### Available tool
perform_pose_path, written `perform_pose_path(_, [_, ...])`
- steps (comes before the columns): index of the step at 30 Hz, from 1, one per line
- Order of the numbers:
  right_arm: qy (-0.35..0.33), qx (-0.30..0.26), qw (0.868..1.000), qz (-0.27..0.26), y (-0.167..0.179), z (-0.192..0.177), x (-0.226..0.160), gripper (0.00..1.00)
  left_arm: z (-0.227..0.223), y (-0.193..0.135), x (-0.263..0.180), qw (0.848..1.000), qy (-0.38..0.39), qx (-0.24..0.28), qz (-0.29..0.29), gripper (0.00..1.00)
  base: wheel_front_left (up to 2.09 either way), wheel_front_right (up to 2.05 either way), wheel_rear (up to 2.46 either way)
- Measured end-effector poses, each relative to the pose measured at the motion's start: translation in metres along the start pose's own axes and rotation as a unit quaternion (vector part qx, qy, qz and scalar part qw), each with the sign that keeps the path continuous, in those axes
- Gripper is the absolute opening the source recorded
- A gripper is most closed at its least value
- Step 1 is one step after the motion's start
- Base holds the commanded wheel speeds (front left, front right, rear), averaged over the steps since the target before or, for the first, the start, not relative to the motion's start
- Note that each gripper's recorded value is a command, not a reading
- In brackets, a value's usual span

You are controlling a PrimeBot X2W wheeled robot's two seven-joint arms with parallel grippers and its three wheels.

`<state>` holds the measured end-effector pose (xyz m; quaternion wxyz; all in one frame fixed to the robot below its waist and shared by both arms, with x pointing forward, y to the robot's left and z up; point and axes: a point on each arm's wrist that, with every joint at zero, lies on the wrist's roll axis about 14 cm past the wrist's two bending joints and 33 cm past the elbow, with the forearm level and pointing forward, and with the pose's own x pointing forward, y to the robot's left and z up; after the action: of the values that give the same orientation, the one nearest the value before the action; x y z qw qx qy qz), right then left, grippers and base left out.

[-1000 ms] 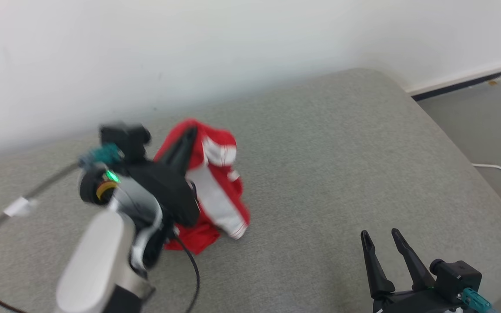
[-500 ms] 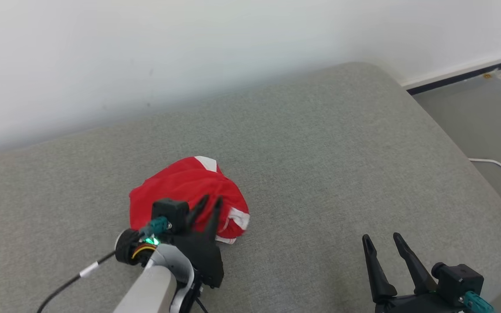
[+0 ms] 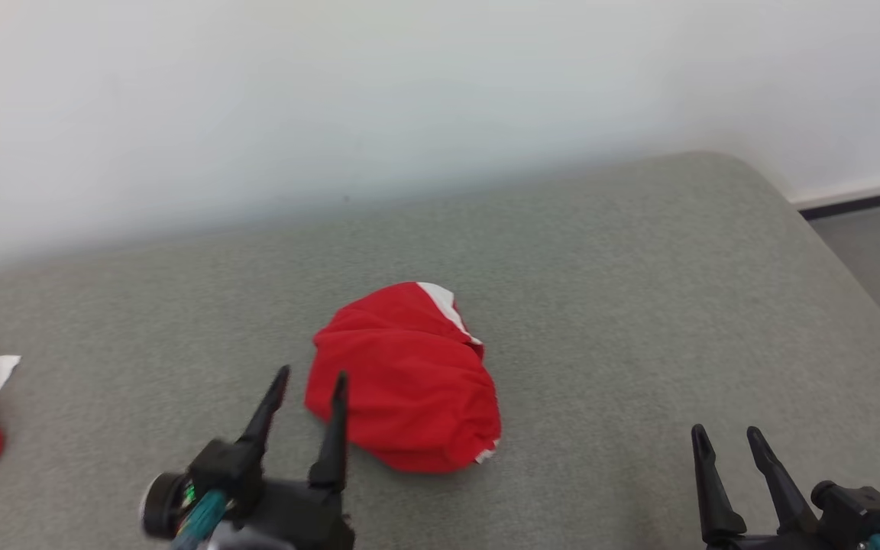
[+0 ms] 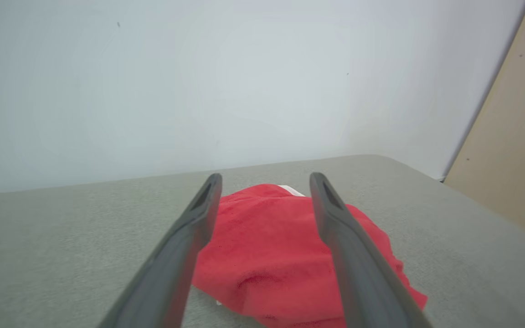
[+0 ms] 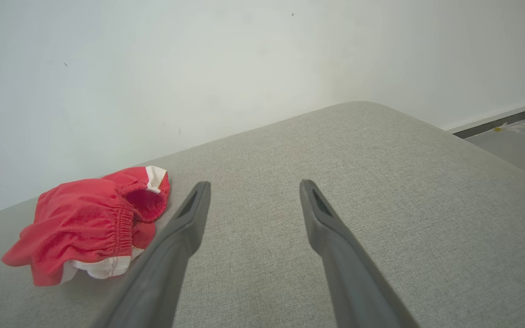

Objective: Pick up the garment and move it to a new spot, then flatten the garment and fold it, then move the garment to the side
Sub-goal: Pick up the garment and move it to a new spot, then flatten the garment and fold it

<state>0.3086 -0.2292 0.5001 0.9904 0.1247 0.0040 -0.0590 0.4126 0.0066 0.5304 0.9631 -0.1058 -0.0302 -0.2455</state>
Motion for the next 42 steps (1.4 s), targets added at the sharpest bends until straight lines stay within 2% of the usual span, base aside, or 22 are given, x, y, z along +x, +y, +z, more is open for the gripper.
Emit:
perform_pose_path(3, [0.002,-0.001,1.0,0.009,0.005,-0.002,0.003,1.0,0.018,0.021,-0.023,0.999,-0.031,0.023,0.036,1.0,0.0,0.0,0.0])
perform_pose_path(9, [0.006,-0.002,1.0,0.03,0.017,-0.004,0.009,1.0,0.023,0.053,-0.074,0.993,-0.042,0.04,0.104,1.0,0.0,0.0,0.0])
perform_pose_path(17, [0.051,-0.007,0.997,0.062,0.036,-0.033,0.004,1.0,0.011,0.087,-0.136,0.981,-0.022,0.056,0.183,1.0,0.0,0.0,0.0])
perform_pose_path(21, [0.058,-0.006,0.996,0.068,0.038,-0.038,0.0,1.0,0.005,0.094,-0.16,0.977,-0.008,0.067,0.203,1.0,0.0,0.0,0.0])
perform_pose_path(32, [0.051,-0.003,0.997,0.065,0.036,-0.037,-0.005,1.0,0.006,0.107,-0.179,0.972,-0.008,0.07,0.225,1.0,0.0,0.0,0.0])
perform_pose_path(42, [0.059,-0.023,0.993,0.101,0.059,-0.042,-0.002,1.0,-0.002,0.12,-0.191,0.966,0.006,0.066,0.248,1.0,0.0,0.0,0.0])
